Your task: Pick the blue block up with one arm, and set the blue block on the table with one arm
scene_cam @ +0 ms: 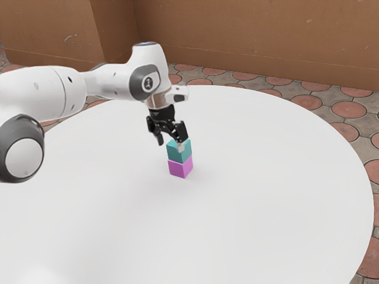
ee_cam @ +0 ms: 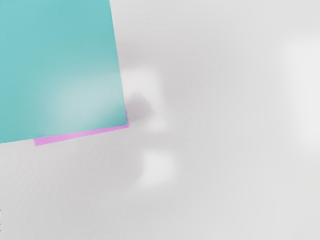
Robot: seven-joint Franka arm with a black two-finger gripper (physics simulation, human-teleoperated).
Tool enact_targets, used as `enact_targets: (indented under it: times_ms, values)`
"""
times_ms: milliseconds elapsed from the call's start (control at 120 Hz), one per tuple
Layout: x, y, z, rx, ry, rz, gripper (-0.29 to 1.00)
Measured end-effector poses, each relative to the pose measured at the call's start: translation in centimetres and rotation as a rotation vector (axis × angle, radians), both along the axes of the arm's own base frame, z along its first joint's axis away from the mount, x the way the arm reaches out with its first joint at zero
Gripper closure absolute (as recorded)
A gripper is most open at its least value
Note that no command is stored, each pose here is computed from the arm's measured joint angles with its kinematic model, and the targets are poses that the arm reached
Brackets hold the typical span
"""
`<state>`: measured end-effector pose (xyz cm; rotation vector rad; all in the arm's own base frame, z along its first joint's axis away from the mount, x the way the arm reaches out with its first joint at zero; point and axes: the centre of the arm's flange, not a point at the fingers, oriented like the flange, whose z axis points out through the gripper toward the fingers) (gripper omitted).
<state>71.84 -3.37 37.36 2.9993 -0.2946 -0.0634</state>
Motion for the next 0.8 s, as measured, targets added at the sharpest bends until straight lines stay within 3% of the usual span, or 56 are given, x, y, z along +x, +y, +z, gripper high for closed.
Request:
enact_targets:
  times_ms: [492,800]
  values:
    - [4.2,1.3,-0.2,0.012,-0.083,-0.071,0.0]
    - [4.5,1.3,-2.2,0.008,-0.042,-0.101,0.0]
